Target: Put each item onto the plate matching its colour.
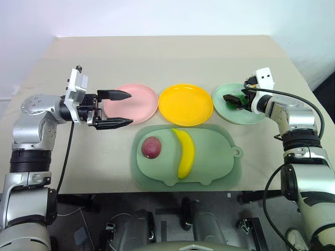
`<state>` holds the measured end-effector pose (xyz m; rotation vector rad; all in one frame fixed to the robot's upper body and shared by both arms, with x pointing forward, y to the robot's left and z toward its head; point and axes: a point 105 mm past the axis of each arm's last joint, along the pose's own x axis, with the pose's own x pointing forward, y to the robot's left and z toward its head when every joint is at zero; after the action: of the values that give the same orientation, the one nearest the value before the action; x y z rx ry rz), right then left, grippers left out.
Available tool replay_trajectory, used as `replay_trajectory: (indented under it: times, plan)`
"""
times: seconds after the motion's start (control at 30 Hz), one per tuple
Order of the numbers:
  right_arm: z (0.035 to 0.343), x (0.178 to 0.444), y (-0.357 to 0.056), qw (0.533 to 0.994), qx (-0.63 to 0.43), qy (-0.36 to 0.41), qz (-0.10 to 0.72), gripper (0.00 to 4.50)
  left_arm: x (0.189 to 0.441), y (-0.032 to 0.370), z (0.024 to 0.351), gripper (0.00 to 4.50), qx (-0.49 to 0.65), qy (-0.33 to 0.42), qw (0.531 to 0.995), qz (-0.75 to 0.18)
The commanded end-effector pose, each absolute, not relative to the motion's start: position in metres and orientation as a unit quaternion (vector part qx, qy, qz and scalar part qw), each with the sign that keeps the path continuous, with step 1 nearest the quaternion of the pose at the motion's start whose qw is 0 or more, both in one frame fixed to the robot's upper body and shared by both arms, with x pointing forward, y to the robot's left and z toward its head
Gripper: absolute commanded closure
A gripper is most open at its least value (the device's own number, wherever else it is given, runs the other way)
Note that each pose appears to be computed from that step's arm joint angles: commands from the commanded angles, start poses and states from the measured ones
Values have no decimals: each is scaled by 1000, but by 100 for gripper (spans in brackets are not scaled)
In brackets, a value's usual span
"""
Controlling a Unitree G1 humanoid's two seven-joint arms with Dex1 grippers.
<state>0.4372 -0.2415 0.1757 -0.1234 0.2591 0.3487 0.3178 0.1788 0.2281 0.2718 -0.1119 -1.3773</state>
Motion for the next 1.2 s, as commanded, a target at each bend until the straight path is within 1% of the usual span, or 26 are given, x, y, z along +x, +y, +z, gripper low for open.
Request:
replay_trajectory:
  times: [0.03,0.13,0.2,0.27,0.37,0.43,0.47,0.5,0.57,0.67,0.73,0.77,0.83,0.87,0.93,1.0,1.1,1.2]
  plan:
    - [201,442,-237,977,-72,91,176,4,316,184,241,0,140,-69,764,-626]
    - [205,440,-229,974,-66,86,199,4,315,184,241,0,139,-68,763,-627]
    - [223,433,-208,963,-21,50,264,4,315,184,240,0,138,-68,764,-627]
    - [244,418,-187,939,31,9,343,4,315,183,240,0,139,-68,763,-627]
    - [259,396,-169,910,40,-32,411,4,315,183,239,0,139,-68,763,-628]
    - [258,369,-150,878,37,-30,477,4,315,182,240,0,139,-70,762,-628]
    - [256,361,-145,869,35,-27,493,4,315,182,240,0,139,-70,762,-629]
    - [245,352,-139,860,25,6,510,4,314,182,240,0,139,-69,762,-629]
    - [232,338,-131,847,-14,23,531,4,315,182,240,0,139,-70,762,-629]
    - [216,332,-124,848,-29,61,526,4,314,182,240,0,139,-69,761,-630]
    - [205,346,-126,878,-35,91,469,4,314,182,238,0,139,-67,761,-630]
    - [205,350,-125,888,-24,90,449,4,314,182,238,0,140,-66,761,-630]
    - [210,349,-117,899,6,86,430,4,314,182,238,0,140,-68,762,-629]
    - [212,347,-114,902,9,80,423,4,314,182,237,0,140,-69,763,-628]
    - [214,335,-108,895,30,84,436,4,313,183,236,0,139,-68,763,-628]
    - [213,331,-104,899,49,90,425,4,312,183,235,0,138,-68,762,-629]
    - [207,325,-96,908,39,102,406,4,312,183,235,0,138,-67,763,-628]
    - [214,321,-94,911,82,81,396,4,313,183,234,0,137,-67,762,-629]
